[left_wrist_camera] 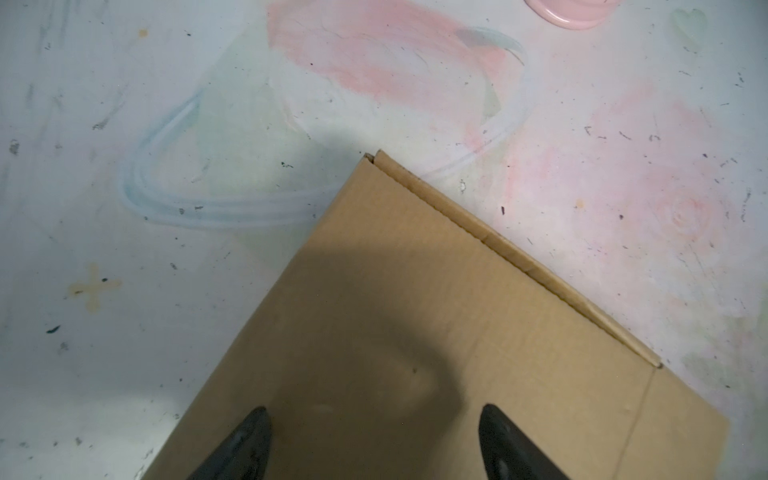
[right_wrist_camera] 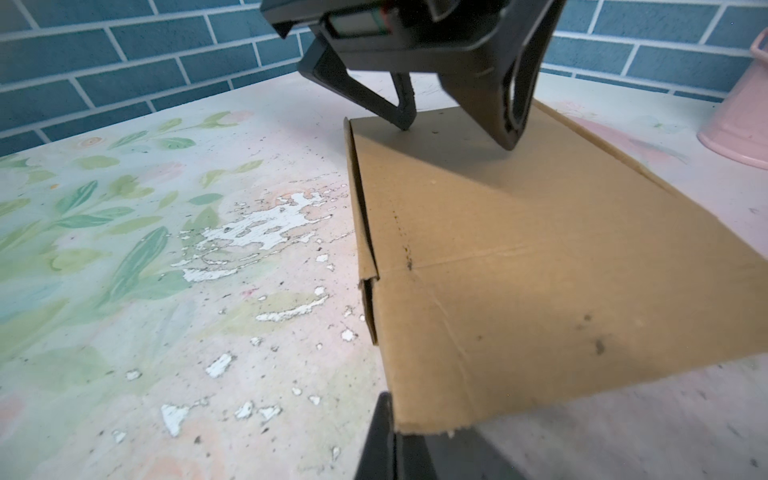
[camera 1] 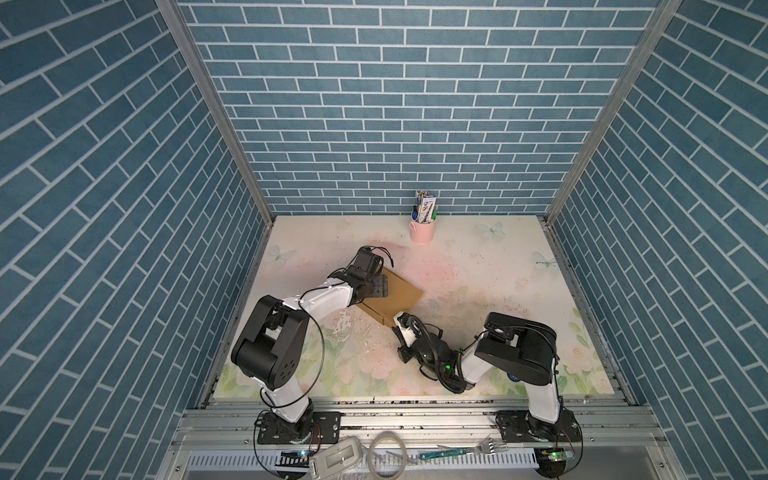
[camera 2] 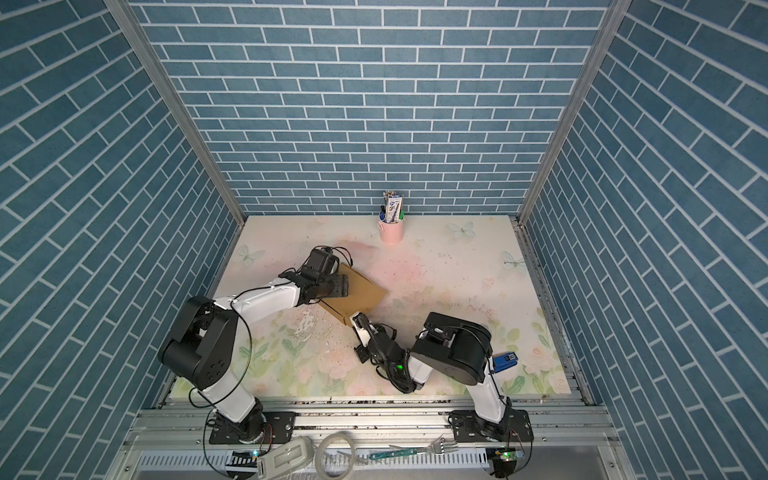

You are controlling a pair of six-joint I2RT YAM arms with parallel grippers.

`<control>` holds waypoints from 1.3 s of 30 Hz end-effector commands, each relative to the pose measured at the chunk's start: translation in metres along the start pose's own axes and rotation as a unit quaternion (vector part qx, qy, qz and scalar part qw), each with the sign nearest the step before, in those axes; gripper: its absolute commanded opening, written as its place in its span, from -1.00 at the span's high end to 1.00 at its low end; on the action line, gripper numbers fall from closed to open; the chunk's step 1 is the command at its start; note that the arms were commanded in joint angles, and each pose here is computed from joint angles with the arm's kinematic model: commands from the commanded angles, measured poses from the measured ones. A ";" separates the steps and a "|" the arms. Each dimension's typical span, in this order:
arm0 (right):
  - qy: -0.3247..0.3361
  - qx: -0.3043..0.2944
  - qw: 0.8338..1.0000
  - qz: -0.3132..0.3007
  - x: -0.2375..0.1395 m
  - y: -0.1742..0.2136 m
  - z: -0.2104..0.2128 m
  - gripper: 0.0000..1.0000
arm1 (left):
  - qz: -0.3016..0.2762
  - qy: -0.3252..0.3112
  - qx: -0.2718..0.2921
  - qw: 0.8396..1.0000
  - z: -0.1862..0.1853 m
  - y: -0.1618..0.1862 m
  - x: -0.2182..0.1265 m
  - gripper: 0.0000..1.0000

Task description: Fold the paper box

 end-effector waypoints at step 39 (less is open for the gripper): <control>0.044 0.142 0.984 0.096 -0.100 -0.101 -0.051 0.16 | 0.002 0.055 -0.006 0.998 -0.013 0.007 -0.070 -0.70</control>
Point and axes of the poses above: each gripper's point midway between its finger pads, its own x axis out along the fingers, its own z axis along the line the jaws close on, y = z × x, the point moved 7 cm from there along -x, back along the fingers, and after that the axes turned 9 degrees about x, right-handed, at the moved point
